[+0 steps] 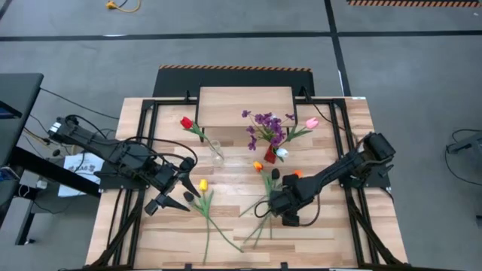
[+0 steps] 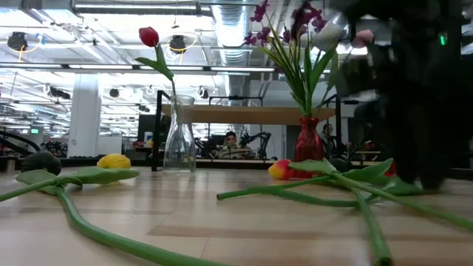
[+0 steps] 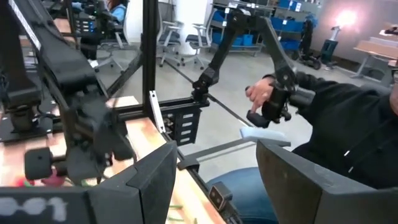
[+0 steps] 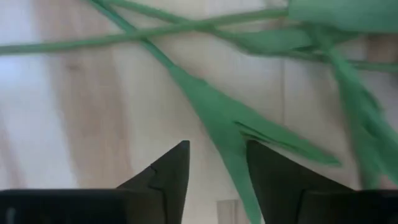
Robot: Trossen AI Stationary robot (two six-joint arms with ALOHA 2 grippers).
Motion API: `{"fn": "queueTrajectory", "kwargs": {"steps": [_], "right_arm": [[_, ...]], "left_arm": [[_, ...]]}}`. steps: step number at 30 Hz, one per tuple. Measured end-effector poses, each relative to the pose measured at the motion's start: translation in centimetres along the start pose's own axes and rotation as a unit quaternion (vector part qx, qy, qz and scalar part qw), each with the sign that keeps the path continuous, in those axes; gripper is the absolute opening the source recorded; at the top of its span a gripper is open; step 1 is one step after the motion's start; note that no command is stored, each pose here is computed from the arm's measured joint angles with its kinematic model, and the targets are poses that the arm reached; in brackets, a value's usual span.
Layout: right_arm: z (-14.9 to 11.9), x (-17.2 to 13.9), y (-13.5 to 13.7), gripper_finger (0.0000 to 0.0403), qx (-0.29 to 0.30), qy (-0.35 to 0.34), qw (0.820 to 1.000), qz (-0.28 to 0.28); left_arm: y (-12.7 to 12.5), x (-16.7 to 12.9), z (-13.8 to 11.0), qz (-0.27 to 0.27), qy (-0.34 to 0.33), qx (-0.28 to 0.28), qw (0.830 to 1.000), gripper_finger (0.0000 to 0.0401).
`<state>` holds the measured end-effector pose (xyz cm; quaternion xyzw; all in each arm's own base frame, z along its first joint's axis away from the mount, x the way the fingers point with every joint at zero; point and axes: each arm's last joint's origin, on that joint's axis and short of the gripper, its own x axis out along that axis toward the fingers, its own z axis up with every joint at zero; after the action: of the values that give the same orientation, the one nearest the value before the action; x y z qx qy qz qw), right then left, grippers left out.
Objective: Pick and place flowers into a vace then onto a shelf
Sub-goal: Put the dark red flower into the transparent flower vase
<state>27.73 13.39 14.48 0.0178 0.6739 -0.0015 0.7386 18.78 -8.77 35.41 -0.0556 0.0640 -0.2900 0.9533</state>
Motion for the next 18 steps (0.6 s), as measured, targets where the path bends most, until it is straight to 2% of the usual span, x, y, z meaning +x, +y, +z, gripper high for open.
{"fn": "queueTrajectory", "kwargs": {"steps": [4, 9, 11, 15, 18], "right_arm": [[0.1, 1.9, 0.1, 0.0138, -0.005, 0.031, 0.999, -0.021], [0.2, 2.2, 0.2, 0.0118, -0.008, 0.045, 0.999, -0.029], [0.3, 1.9, 0.4, 0.0095, -0.012, 0.046, 0.998, -0.032], [0.5, 0.4, 0.4, 0.0022, -0.009, 0.033, 0.999, -0.031], [0.5, -1.1, 0.4, 0.001, 0.002, 0.015, 0.999, -0.028]], "left_arm": [[-0.2, 0.0, 0.0, -0.005, -0.003, 0.001, 1.0, 0.0211], [-0.4, 0.1, 0.0, -0.009, -0.002, 0.001, 1.0, 0.0211], [-0.3, 0.1, 0.0, -0.008, -0.002, 0.001, 1.0, 0.0211], [-0.3, 0.1, 0.0, -0.009, -0.002, 0.001, 1.0, 0.0211], [-0.3, 0.1, 0.0, -0.009, -0.002, 0.001, 1.0, 0.0211]]}}
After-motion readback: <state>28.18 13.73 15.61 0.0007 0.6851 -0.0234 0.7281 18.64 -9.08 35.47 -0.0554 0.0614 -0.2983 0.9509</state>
